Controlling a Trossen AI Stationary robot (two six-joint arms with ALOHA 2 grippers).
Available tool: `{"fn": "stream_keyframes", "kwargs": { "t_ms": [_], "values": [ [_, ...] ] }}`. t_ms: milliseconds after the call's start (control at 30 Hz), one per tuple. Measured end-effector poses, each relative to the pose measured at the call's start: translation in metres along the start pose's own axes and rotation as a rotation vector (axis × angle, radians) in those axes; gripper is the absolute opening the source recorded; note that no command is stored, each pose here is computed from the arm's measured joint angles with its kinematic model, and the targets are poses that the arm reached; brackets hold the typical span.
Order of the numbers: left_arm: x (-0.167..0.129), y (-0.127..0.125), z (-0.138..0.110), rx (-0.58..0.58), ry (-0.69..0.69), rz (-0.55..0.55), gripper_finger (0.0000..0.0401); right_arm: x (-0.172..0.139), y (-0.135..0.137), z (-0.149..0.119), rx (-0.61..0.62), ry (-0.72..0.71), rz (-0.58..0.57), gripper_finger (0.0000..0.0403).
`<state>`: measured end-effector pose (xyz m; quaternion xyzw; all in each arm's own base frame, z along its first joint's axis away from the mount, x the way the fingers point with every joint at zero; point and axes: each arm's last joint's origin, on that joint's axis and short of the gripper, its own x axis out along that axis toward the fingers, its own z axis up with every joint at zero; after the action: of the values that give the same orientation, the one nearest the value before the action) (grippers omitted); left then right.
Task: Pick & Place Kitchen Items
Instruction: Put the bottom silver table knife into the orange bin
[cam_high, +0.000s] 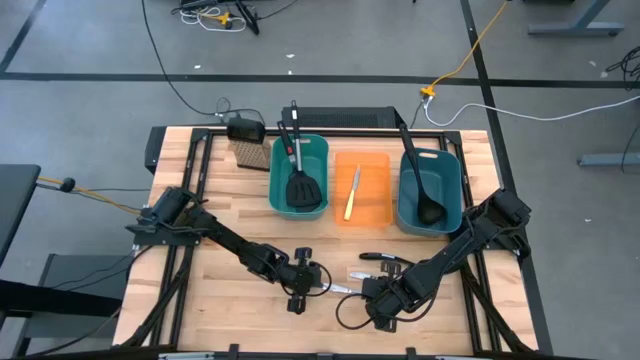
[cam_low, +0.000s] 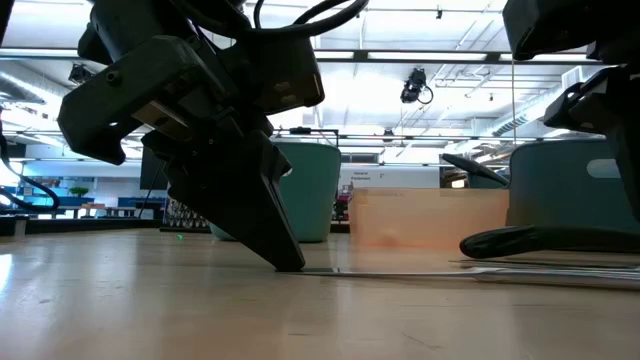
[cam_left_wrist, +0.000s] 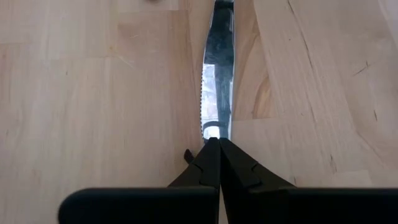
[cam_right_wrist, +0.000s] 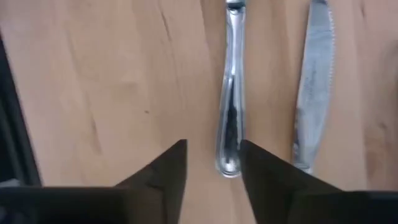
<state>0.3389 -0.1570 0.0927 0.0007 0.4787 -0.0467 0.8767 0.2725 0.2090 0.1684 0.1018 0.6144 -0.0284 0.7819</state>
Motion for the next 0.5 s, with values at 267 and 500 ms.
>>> {"fn": "stream_keyframes", "kwargs": {
  "t_ms": [267, 500],
  "values": [
    [0.0, 0.0, 0.0, 0.0, -0.001, -0.004, 0.0001, 0.027, 0.0, -0.005, 0.052, -0.011, -0.019, 0.0214],
    [0.001, -0.001, 0.0, 0.0, -0.006, -0.011, 0.0001, 0.027, -0.004, -0.007, 0.039, -0.03, -0.101, 0.0214]
  ]
}}
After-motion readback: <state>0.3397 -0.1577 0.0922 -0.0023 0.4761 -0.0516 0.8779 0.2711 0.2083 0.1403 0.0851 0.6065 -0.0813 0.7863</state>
